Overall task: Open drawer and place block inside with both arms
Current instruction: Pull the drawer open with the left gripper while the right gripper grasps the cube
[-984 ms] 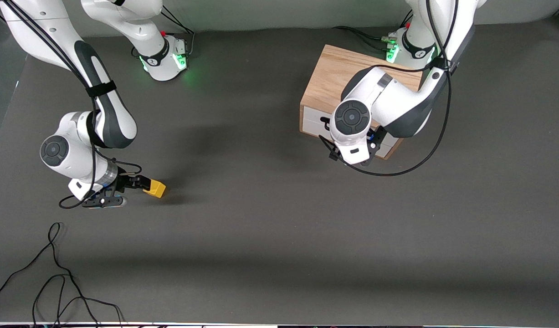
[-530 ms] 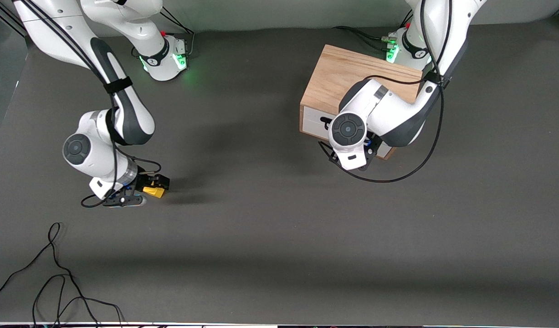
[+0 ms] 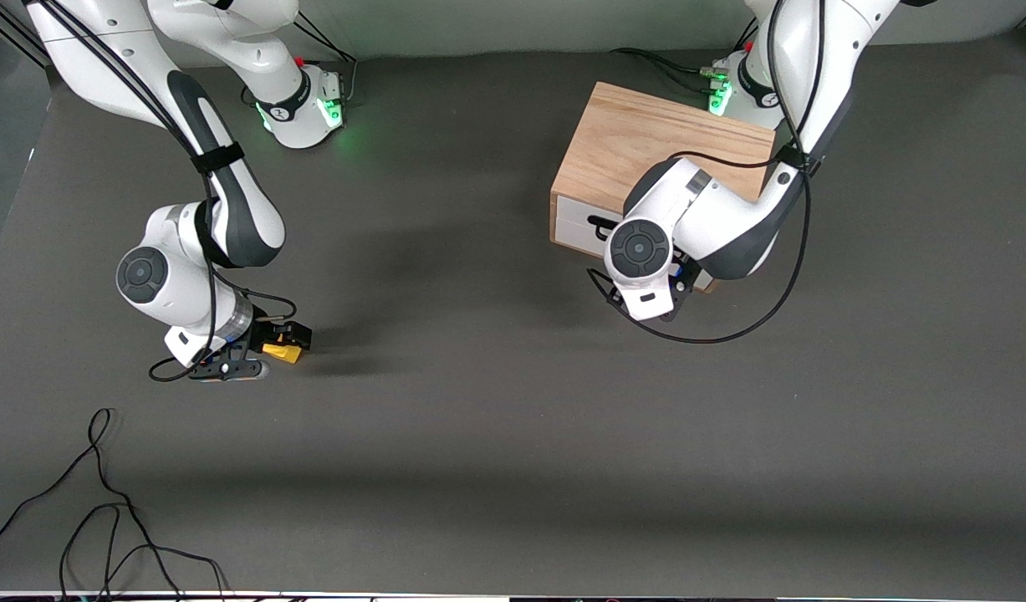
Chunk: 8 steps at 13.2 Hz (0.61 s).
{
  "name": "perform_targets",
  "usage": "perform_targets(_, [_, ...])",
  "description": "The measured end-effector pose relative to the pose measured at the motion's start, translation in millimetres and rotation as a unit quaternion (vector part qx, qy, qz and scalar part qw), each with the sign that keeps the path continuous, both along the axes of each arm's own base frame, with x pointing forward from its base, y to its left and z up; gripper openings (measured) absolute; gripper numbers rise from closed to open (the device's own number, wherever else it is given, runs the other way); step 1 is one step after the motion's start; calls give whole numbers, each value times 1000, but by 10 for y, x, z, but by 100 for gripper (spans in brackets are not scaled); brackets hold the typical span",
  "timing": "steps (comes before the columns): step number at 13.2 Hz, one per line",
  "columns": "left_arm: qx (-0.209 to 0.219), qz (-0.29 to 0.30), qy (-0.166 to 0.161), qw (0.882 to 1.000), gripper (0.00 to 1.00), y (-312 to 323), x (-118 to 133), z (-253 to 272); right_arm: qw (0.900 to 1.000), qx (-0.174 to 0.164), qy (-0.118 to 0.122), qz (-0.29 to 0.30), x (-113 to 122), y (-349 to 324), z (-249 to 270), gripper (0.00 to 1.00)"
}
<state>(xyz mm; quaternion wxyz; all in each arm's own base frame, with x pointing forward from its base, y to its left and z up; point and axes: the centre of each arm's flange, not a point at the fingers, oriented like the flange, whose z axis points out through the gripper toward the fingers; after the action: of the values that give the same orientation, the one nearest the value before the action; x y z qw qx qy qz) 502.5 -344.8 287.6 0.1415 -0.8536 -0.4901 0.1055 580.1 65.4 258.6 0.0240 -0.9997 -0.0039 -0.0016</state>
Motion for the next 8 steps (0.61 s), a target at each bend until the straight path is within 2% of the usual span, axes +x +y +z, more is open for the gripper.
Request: perform_targets(8, [-19, 13, -30, 999, 100, 0, 123, 40, 1000, -5, 22, -17, -25, -199, -304, 100])
